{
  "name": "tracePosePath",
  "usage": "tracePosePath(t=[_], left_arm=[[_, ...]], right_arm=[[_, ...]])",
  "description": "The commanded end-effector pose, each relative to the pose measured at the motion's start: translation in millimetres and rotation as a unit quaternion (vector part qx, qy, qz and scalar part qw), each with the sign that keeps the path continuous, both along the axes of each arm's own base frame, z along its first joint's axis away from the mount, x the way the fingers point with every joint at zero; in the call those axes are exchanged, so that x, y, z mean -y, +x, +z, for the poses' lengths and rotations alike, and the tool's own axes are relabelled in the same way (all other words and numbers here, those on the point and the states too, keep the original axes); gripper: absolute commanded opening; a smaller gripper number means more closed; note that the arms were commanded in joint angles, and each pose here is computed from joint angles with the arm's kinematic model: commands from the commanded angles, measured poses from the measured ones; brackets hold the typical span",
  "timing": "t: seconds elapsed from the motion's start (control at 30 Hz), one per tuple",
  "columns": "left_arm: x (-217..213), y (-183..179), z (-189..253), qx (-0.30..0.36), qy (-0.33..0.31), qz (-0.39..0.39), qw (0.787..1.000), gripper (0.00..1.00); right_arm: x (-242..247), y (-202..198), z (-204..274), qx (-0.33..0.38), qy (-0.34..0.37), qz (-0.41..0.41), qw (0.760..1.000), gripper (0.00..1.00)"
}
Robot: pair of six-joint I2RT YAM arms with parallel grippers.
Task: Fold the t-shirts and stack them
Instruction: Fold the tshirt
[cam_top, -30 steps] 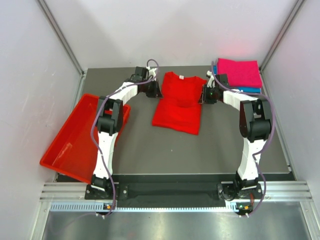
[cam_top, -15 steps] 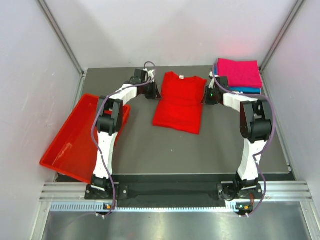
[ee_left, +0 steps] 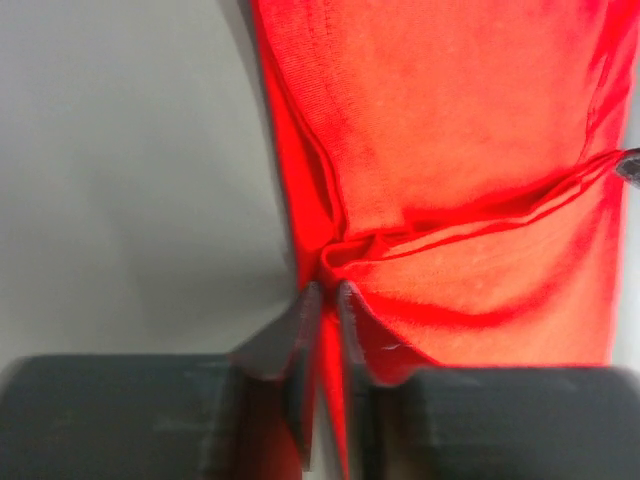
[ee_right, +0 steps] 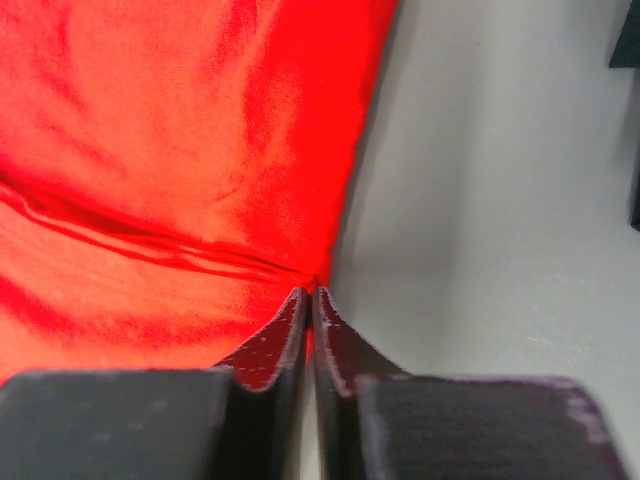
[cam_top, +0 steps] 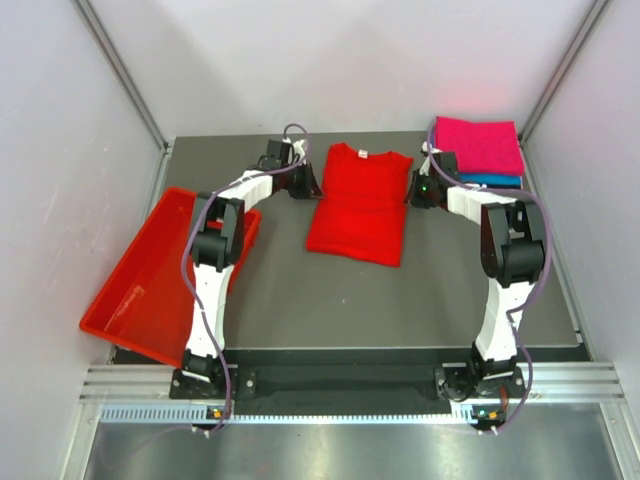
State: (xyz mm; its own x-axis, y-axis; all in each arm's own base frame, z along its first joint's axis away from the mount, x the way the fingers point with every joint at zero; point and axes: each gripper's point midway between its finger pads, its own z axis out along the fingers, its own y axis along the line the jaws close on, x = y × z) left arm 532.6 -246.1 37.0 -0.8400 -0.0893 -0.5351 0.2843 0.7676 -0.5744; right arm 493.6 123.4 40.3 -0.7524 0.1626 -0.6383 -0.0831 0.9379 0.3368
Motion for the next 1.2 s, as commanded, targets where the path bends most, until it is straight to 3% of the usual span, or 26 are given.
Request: tracePosePath(t=[0.0,0.03,0.13,0.2,0.3,0.33,0.37,0.4,0.53,0.63,0.77,0.83,0.97,1.0,1.07,1.1,1.17], left_arm=[[-10,14,44,0.047,-0.005,0.025,0.999,0.22],[-13,15,48,0.050,0.001,0.034,0.998,0.25],[-27,17,64,0.053,0.031,0.067,0.996,0.39],[-36,10,76,0.048,0.040,0.073,0.995,0.40],[-45,-4,94,0.055,0.050,0.081,0.994,0.40],[-44,-10,110,0.064,0.039,0.084,0.994,0.40],[-40,-23,103,0.048,0.027,0.074,0.996,0.40],[-35,-27,109,0.044,0.006,0.074,0.996,0.39],[-11,-59,127,0.029,-0.055,0.038,0.997,0.37],[5,-88,130,0.028,-0.061,0.012,0.998,0.37],[26,-120,129,0.022,-0.072,-0.024,0.997,0.37],[33,-127,137,0.014,-0.108,-0.036,0.993,0.37],[41,-132,125,0.003,-0.138,-0.049,0.989,0.36],[43,-133,121,-0.008,-0.145,-0.048,0.988,0.36],[46,-137,119,-0.009,-0.161,-0.057,0.985,0.36],[47,-139,117,-0.015,-0.163,-0.059,0.985,0.35],[45,-144,110,-0.024,-0.160,-0.063,0.985,0.35]], right_arm=[[4,13,41,0.051,0.008,-0.009,0.999,0.08],[5,10,47,0.048,0.010,-0.012,0.999,0.24],[4,2,68,0.055,0.017,-0.017,0.998,0.32],[7,-11,72,0.043,0.020,-0.023,0.999,0.38],[3,-32,90,0.044,0.041,-0.019,0.998,0.55],[3,-37,107,0.059,0.051,-0.022,0.997,0.88],[1,-43,110,0.058,0.057,-0.021,0.996,0.99],[-2,-53,116,0.060,0.071,-0.016,0.996,1.00],[-4,-75,117,0.053,0.095,-0.021,0.994,0.99],[3,-84,125,0.042,0.114,-0.048,0.991,1.00],[-14,-97,146,0.047,0.214,0.051,0.974,1.00],[-12,-92,147,0.041,0.219,0.040,0.974,1.00],[-19,-93,141,0.024,0.211,0.045,0.976,0.73],[-23,-94,136,0.017,0.209,0.048,0.977,0.57],[-42,-100,134,0.002,0.218,0.084,0.972,0.39],[-54,-104,124,-0.016,0.223,0.103,0.969,0.25],[-75,-110,126,-0.018,0.246,0.148,0.958,0.16]])
